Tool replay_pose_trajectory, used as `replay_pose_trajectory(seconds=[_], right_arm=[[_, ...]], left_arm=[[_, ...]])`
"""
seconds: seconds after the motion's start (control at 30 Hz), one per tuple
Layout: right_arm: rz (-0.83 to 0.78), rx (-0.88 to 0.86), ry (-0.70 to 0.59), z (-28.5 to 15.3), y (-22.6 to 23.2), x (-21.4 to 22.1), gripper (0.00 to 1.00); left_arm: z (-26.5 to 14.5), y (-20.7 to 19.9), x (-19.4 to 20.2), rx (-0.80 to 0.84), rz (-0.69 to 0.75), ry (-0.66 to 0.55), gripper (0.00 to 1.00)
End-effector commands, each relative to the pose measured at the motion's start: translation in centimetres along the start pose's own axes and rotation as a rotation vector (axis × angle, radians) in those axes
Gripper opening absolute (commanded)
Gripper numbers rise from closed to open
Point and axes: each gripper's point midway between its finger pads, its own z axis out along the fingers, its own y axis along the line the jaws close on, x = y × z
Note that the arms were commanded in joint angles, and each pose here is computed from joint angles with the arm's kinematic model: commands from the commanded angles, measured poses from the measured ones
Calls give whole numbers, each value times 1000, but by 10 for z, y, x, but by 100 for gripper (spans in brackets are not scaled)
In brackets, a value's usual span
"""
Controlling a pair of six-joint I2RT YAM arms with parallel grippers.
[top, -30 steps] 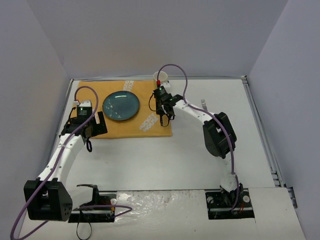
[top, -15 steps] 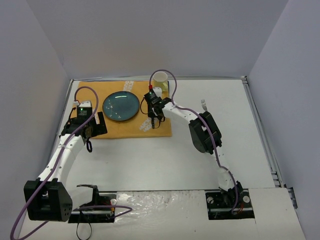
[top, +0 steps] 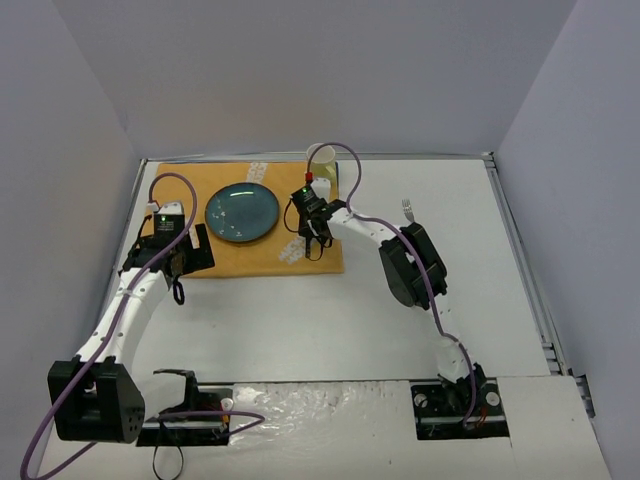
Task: Set the dinner table for one person
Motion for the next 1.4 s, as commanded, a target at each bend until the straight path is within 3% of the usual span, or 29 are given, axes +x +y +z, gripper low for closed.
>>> replay_pose_trajectory(seconds=[0.0, 0.27, 0.47, 0.63, 0.83, 1.03, 1.23, 1.37], right_arm=[[-3, 72, -12, -14, -27, -12, 0], [-4, 62, 1, -13, -24, -7, 1], [-23, 46, -20, -21, -18, -15, 30], [-40, 2, -94, -51, -7, -50, 51], [-93, -49, -178, -100, -10, -89, 64], [-219, -45, -180, -118, -98, -119, 66], [-209, 9, -107, -109, -211, -121, 65], [-176, 32, -73, -96, -243, -117, 64]], left_arm=[[-6, -3, -20, 4, -13, -60, 97], [-5, -3, -19, 5, -12, -57, 97], [-7, -1, -19, 1, -13, -62, 97], [-7, -1, -20, 0, -15, -66, 97], [-6, -1, -19, -1, -13, -62, 97], [-7, -2, -19, 1, -11, -61, 97], [-6, -4, -18, 8, -12, -55, 97], [-5, -5, -17, 11, -11, -52, 97]])
